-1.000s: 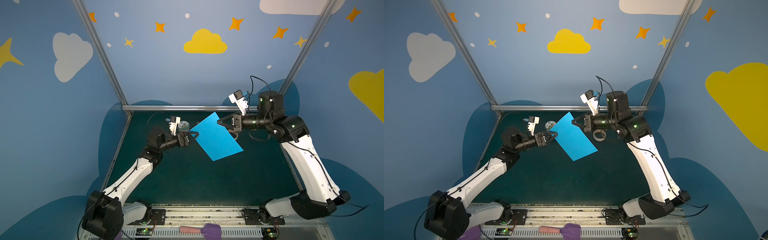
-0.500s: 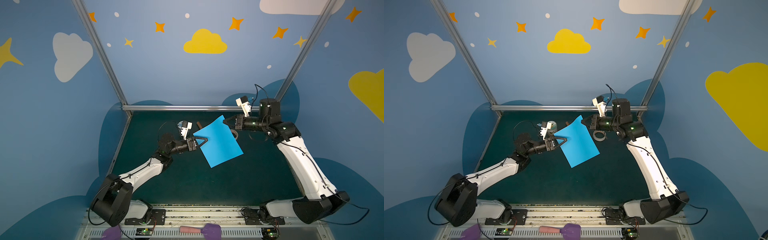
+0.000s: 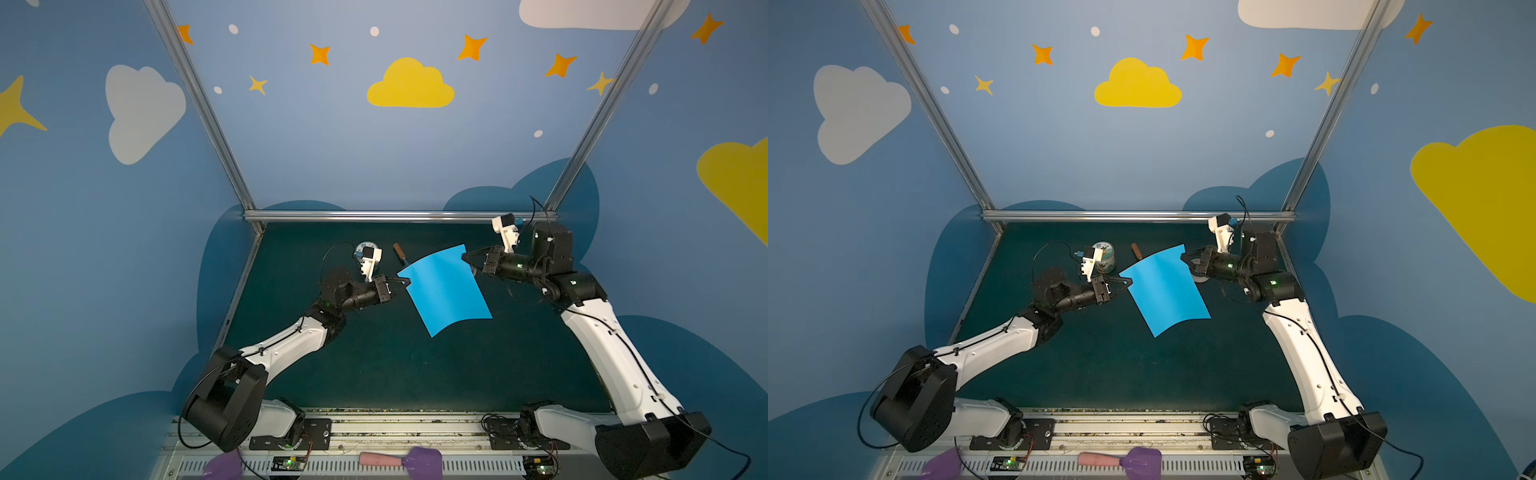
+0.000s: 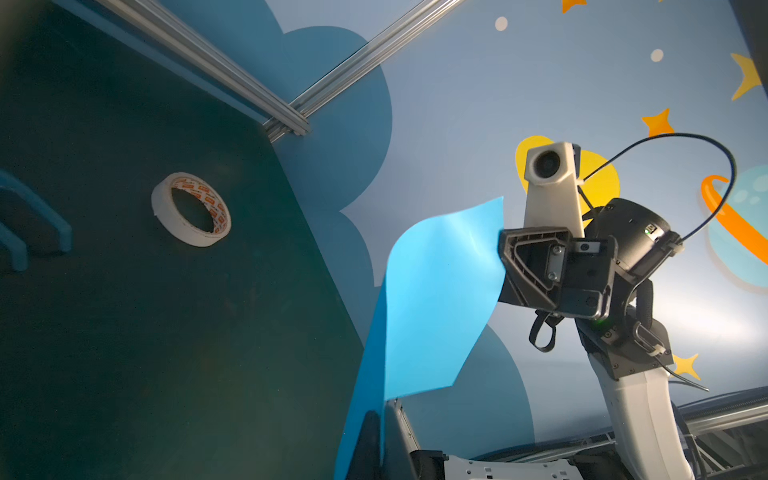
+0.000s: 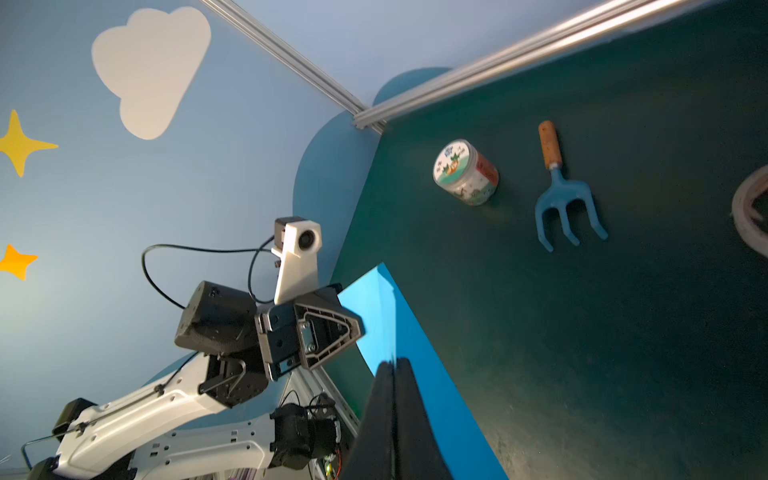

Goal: Fold a paper plane with a square sheet of paper (fold left side to right side)
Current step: 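Lower the sheet flat onto the table, squared toward the robot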

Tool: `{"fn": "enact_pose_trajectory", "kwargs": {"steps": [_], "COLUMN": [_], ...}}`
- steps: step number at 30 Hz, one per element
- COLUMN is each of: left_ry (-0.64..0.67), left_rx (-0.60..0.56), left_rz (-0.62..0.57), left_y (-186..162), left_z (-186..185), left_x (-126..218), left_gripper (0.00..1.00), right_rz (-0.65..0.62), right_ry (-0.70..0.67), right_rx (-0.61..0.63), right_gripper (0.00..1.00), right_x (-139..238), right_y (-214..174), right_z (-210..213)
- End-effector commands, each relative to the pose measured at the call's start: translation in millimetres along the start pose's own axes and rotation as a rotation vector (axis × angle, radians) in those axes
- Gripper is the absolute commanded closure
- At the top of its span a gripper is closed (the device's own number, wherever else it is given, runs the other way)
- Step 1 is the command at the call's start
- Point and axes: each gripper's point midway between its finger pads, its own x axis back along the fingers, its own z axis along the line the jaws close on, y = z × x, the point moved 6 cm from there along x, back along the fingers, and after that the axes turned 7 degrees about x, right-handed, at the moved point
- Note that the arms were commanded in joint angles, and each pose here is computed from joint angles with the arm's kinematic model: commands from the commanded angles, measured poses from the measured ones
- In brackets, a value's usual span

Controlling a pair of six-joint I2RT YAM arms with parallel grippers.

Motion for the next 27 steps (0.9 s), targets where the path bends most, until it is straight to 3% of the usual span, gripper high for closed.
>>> {"fn": "enact_pose_trajectory", "kwargs": {"steps": [1, 3, 5, 8, 12, 18, 27], "left_ry": [0.063, 0.117, 0.192, 0.304, 0.431, 0.619, 0.845], "left_rx": [0.008, 0.027, 0.043, 0.077, 0.141, 0.210, 0.160], "left_rz": [-0.001, 0.006, 0.043, 0.128, 0.217, 0.286, 0.434], "left_y": [2.3, 0.8, -2.2, -10.6, -23.6, -35.6, -23.0], "left_z": [8.0, 13.8, 21.0, 36.1, 68.2, 120.1, 144.6], "left_x": [-3.9, -2.5, 0.3, 5.2, 12.8, 23.8, 25.6], "left_gripper": [0.96, 0.97, 0.97, 0.97, 0.97, 0.97, 0.97], "right_rz": [-0.026, -0.005, 0.019, 0.055, 0.100, 0.197, 0.334], "right_ry": [0.001, -0.026, -0.053, -0.106, -0.182, -0.222, -0.195], "right_rx": [-0.007, -0.033, -0.063, -0.111, -0.174, -0.226, -0.172], "right_gripper": [1.00, 1.00, 0.79, 0.61, 0.45, 0.41, 0.48], "right_x": [3.7, 2.7, 1.3, 0.8, 2.1, -5.3, -47.3], "right_y": [-7.9, -22.1, -41.6, -75.2, -121.5, -170.3, -173.8], "right_z": [-4.5, -15.3, -27.8, -48.8, -75.7, -103.7, -115.5]}}
